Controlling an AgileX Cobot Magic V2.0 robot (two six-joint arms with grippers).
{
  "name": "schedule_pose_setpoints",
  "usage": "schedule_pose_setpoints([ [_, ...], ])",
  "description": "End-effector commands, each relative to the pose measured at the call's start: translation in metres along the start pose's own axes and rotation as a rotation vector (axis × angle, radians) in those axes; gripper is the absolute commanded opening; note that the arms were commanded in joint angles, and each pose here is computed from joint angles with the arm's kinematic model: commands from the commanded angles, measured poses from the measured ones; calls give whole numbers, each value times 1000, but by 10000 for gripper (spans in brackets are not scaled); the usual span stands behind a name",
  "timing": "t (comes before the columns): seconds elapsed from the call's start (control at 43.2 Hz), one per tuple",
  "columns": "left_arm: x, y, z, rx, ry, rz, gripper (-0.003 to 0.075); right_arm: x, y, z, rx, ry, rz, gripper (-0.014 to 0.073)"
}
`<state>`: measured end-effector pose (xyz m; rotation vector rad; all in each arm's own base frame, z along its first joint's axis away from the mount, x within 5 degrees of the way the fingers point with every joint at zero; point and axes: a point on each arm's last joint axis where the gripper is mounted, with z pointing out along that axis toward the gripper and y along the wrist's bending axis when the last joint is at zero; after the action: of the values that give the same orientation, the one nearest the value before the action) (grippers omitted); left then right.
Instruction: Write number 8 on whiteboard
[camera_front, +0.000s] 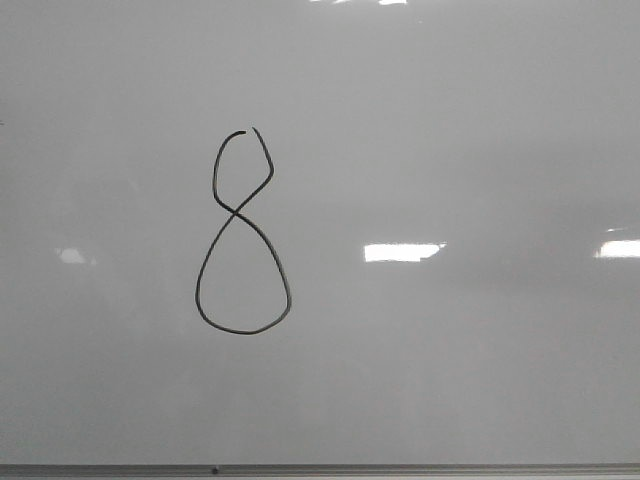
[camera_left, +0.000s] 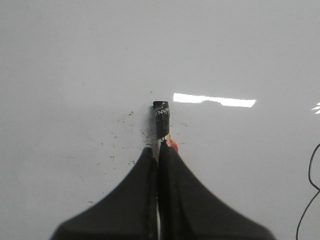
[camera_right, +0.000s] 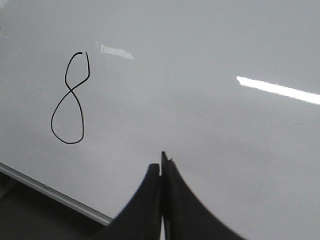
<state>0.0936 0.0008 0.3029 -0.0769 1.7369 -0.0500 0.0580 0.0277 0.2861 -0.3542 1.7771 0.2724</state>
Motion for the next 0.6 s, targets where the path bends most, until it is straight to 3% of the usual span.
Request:
schedule_pose_setpoints([
  [0.0, -15, -2, -2, 16, -91, 0, -19, -15, -2, -2, 28, -96, 8, -68],
  [0.185, -14, -2, -3, 13, -97, 17, -19, -15, -2, -2, 28, -96, 8, -68],
  [0.324, -5, -3, -14, 34, -133, 114, -19, -15, -2, -2, 28, -96, 8, -68],
  [0.579, 38, 4, -38, -26, -227, 158, -19, -15, -2, -2, 28, -96, 8, -68],
])
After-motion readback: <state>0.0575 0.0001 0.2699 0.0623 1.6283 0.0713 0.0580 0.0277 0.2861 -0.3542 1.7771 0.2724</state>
